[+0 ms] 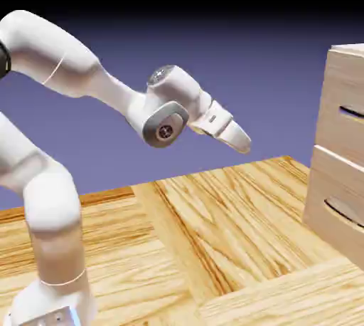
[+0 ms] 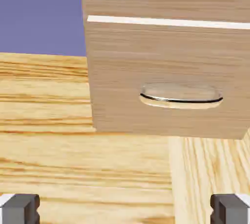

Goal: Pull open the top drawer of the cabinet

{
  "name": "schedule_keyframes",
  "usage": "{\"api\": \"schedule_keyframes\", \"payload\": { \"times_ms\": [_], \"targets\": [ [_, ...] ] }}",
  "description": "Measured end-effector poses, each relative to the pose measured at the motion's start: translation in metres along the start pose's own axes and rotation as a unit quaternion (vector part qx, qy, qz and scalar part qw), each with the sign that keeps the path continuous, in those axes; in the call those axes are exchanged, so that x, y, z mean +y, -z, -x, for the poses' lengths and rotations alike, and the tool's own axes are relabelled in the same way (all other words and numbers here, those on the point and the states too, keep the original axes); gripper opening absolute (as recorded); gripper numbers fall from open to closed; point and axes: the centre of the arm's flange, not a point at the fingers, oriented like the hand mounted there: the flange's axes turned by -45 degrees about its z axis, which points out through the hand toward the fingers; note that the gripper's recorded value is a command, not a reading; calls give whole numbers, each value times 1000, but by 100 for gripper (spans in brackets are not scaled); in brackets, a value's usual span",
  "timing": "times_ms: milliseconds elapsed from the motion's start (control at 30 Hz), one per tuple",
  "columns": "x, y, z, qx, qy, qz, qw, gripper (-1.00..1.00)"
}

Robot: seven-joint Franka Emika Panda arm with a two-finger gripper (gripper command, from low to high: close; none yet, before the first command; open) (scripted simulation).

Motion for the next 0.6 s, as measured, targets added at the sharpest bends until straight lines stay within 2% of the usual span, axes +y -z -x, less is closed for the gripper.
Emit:
{"api": "schedule_keyframes", "payload": {
  "times_ms": [600],
  "targets": [
    [65, -36, -50, 1, -235, -68, 970, 0]
  ]
}}
